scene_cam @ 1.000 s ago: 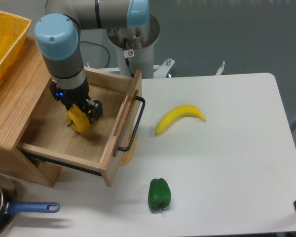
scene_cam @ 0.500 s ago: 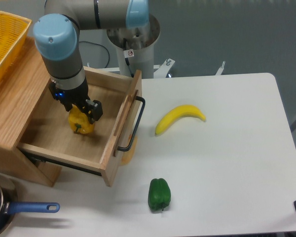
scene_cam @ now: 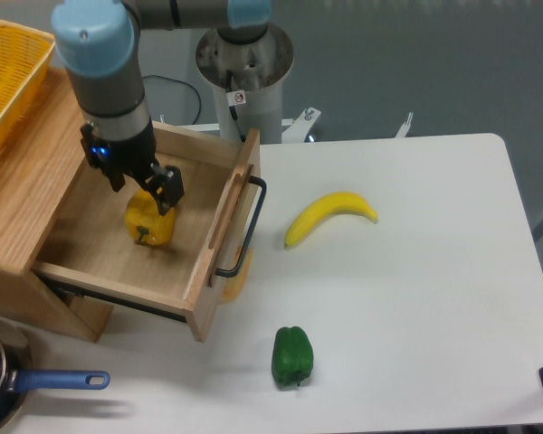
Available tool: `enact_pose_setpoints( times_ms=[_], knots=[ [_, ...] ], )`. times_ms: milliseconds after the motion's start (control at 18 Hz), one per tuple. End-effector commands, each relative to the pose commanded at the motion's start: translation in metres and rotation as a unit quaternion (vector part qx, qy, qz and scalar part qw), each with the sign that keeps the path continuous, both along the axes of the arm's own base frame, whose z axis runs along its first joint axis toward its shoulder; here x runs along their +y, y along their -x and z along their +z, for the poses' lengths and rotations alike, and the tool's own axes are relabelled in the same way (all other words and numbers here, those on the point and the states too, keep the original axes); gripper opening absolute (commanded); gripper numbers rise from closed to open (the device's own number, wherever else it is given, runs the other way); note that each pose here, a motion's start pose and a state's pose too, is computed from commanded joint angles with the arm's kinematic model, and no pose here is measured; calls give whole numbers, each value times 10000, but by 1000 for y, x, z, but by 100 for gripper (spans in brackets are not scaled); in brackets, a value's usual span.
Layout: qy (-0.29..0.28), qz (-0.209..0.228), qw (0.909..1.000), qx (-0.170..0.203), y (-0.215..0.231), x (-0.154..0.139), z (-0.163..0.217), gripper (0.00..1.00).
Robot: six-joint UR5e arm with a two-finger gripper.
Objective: Place the yellow pepper in the top drawer
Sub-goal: 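Open the gripper to release the pepper and raise it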
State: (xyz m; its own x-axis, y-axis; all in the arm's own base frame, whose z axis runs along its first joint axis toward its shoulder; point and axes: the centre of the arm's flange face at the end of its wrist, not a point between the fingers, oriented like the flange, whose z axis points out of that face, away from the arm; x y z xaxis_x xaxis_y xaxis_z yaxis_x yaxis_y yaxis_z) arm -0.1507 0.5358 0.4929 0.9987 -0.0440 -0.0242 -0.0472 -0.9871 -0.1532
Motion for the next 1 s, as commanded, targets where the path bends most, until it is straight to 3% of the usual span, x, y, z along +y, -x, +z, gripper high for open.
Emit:
enact_pose_setpoints(
  times_ms=[444, 1000],
  knots=[
    [-201, 83, 9997, 117, 8, -10, 24, 91],
    [-308, 213, 9984, 429, 112, -53, 42, 93]
  ],
)
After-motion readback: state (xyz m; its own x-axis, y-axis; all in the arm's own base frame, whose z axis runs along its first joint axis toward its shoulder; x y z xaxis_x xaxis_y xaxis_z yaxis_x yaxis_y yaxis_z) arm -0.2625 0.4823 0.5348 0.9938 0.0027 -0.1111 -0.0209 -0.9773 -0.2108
